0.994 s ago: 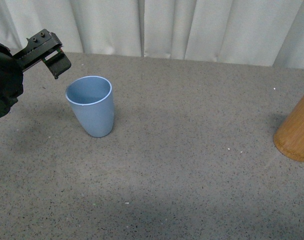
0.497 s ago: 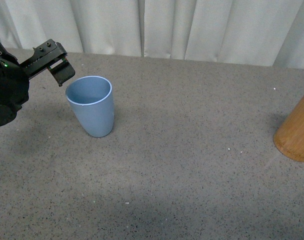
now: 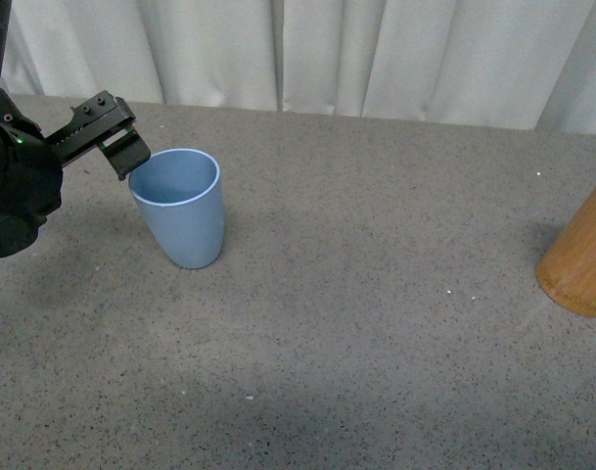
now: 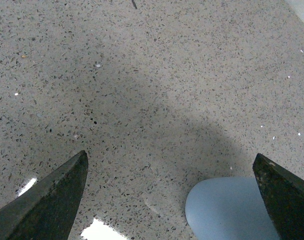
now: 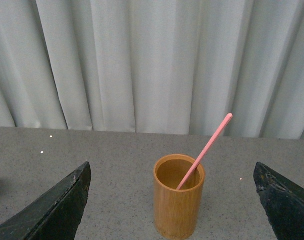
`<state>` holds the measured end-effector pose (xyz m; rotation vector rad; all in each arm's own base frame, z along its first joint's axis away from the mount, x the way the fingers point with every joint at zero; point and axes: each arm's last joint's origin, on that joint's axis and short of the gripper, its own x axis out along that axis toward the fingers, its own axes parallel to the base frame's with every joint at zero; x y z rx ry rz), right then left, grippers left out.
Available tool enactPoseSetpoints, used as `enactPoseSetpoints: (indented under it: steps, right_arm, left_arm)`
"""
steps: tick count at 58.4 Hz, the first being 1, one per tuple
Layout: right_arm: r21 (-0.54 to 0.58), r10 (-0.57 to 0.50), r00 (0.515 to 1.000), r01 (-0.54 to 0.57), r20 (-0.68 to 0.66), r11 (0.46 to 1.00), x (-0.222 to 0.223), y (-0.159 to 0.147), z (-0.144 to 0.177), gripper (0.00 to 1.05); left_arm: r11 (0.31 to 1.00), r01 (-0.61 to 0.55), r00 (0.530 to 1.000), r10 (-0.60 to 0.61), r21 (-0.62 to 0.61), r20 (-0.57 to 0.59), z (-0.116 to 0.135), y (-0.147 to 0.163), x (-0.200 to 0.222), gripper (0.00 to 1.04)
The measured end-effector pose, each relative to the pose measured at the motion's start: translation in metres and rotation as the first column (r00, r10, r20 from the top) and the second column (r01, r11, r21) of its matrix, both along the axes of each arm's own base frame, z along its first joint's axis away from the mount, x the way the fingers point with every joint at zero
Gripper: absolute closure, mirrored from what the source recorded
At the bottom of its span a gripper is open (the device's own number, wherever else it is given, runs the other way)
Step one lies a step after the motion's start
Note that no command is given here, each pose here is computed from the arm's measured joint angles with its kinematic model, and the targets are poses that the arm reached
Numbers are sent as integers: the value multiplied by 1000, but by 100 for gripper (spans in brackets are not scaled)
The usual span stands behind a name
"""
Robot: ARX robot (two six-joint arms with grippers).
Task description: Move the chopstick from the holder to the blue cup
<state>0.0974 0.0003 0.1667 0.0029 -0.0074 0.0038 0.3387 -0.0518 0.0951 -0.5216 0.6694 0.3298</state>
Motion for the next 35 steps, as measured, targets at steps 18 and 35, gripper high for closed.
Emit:
enactPoseSetpoints:
  steps: [18, 35]
  right_arm:
    - [0, 0, 1000, 0, 0, 1000, 0, 0, 0, 10]
    - [0, 0, 1000, 0, 0, 1000, 0, 0, 0, 10]
  left_arm:
    - [1000, -2, 1000, 2, -2, -1, -1, -1, 2, 7]
    - [999, -48, 999, 48, -5, 22, 5, 7, 5, 7]
